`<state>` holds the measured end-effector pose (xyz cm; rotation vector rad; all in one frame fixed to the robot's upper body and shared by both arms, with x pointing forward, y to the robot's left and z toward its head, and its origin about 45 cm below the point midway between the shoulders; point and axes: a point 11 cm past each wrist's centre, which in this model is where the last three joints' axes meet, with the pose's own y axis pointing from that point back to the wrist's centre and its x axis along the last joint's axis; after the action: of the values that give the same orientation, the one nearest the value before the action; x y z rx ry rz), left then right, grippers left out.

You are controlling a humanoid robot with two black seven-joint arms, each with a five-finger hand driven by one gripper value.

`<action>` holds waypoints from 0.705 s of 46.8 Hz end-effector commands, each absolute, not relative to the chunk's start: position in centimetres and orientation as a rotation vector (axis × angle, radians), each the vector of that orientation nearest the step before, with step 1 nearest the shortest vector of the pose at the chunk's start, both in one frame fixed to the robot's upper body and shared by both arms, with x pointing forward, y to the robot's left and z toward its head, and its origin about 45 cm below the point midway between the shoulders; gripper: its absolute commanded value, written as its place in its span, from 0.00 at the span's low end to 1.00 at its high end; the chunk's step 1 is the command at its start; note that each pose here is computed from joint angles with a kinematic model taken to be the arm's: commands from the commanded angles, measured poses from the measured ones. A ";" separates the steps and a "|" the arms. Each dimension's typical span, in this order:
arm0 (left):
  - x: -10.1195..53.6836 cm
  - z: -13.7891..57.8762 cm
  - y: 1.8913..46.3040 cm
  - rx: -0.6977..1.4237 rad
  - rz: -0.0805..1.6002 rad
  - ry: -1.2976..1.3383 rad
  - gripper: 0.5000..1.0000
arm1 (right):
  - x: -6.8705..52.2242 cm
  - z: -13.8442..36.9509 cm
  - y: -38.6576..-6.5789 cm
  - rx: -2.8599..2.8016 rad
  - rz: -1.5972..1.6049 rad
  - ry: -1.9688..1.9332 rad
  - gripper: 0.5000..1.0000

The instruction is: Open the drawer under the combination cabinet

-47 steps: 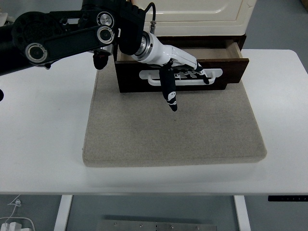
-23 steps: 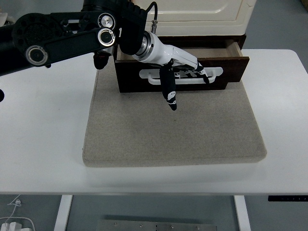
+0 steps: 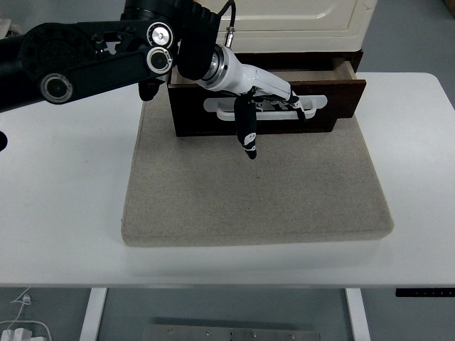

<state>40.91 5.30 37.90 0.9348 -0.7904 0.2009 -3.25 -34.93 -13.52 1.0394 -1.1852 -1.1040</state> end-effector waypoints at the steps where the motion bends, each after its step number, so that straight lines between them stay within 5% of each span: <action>1: 40.9 37.9 5.2 0.937 0.201 -0.809 1.00 | -3.2 -13.5 -34.9 1.040 -1.104 -1.185 0.86; 33: 41.0 37.5 5.2 0.963 0.205 -0.882 1.00 | -3.2 -13.5 -34.9 1.040 -1.104 -1.185 0.86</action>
<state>40.92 5.21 37.50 0.9595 -0.8744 0.2034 -3.23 -34.92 -13.52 1.0402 -1.1851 -1.1042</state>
